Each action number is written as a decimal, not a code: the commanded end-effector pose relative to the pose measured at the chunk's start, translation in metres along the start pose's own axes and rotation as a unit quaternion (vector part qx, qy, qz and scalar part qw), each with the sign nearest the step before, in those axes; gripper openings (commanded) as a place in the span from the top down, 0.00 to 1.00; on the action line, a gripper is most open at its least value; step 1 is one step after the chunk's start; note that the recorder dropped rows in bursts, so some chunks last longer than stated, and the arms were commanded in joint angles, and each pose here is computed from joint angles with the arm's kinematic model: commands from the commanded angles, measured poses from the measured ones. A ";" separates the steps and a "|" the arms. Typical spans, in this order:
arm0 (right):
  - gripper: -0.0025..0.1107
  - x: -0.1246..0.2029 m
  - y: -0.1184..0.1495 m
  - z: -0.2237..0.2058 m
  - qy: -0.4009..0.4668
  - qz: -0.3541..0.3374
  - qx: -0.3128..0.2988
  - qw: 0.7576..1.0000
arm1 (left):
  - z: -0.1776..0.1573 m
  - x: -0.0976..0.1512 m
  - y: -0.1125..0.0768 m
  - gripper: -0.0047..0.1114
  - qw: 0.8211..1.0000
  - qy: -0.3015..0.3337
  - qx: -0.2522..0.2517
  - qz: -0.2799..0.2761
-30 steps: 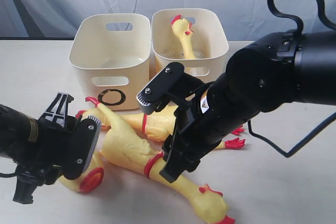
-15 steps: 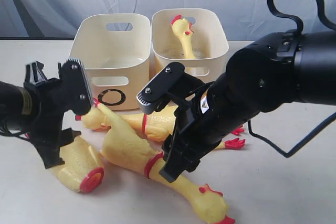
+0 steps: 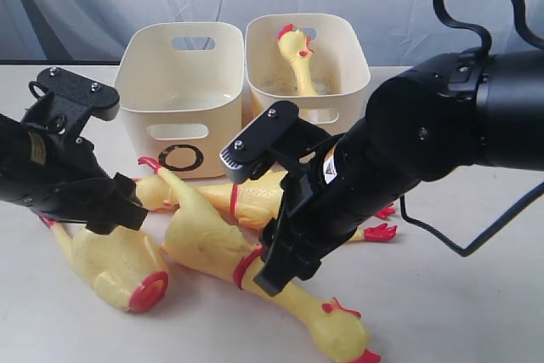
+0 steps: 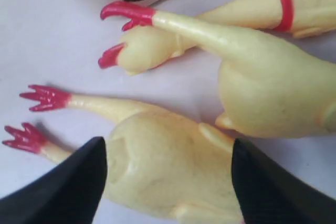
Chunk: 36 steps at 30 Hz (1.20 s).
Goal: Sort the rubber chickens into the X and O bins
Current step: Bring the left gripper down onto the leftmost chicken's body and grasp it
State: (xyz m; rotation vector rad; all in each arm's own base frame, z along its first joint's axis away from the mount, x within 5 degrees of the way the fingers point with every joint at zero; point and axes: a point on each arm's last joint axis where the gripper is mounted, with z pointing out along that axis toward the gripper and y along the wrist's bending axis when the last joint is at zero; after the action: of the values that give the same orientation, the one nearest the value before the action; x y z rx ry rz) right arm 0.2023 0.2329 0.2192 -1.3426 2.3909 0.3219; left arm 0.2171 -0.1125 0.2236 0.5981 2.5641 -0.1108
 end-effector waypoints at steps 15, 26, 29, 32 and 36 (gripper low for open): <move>0.47 0.000 0.003 -0.002 -0.005 0.017 -0.012 1.000 | 0.024 0.011 0.005 0.41 0.984 0.085 -0.043 -0.149; 0.47 0.000 0.003 -0.002 -0.003 0.017 -0.013 1.000 | 0.034 0.005 0.019 0.41 0.981 0.052 -0.070 -0.171; 0.47 0.000 0.003 -0.002 -0.005 0.017 -0.012 1.000 | 0.035 0.004 0.018 0.41 0.980 0.053 -0.039 -0.186; 0.47 0.000 0.003 -0.002 -0.007 0.019 -0.013 1.000 | 0.035 0.005 0.024 0.41 0.977 0.058 -0.029 -0.204; 0.47 0.000 0.003 -0.002 -0.007 0.019 -0.013 1.000 | 0.042 0.008 0.033 0.41 0.970 0.075 -0.028 -0.231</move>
State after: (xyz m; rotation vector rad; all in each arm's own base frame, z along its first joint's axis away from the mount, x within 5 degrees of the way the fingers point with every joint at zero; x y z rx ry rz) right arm 0.2002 0.2343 0.2193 -1.3116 2.4215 0.3675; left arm 0.2395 -0.0908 0.1885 0.0181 2.7780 -0.1330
